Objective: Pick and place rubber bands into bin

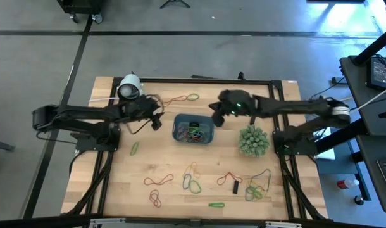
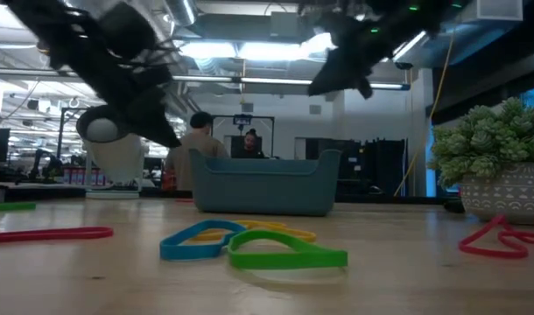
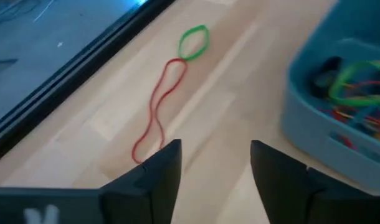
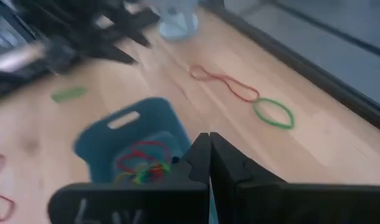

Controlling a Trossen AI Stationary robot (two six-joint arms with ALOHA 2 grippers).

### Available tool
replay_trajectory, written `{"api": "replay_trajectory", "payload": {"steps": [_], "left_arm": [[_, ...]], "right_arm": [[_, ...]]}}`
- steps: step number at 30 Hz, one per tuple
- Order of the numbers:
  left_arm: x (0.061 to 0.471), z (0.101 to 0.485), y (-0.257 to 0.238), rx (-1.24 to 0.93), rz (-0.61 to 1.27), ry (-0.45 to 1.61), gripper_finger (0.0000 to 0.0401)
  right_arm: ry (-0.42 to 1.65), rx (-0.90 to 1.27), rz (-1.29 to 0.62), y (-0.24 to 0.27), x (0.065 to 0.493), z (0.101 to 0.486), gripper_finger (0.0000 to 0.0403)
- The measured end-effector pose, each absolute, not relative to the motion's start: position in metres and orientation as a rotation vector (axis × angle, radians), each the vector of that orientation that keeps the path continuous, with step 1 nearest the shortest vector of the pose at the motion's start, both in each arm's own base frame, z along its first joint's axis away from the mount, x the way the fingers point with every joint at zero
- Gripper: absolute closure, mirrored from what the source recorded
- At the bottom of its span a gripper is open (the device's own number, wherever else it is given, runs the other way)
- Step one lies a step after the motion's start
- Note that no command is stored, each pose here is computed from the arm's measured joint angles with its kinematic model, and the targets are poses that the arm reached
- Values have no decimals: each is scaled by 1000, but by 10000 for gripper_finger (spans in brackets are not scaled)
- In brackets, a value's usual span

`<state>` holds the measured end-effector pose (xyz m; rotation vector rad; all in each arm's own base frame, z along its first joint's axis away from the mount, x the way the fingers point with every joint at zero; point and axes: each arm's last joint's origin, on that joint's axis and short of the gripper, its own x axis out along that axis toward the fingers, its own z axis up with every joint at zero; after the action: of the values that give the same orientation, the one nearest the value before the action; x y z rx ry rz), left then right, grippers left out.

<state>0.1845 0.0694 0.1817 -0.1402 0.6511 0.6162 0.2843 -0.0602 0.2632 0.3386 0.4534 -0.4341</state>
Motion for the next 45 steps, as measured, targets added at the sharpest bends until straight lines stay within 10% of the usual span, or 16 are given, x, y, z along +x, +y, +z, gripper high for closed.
{"api": "replay_trajectory", "payload": {"steps": [30,40,45], "left_arm": [[277,120,224,-360,673,1112,227],[274,116,223,-355,614,1151,385],[275,128,214,-285,603,1163,399]], "right_arm": [[373,364,-353,-34,258,233,391],[361,388,-357,-34,258,234,391],[359,397,-359,-34,258,234,391]]}}
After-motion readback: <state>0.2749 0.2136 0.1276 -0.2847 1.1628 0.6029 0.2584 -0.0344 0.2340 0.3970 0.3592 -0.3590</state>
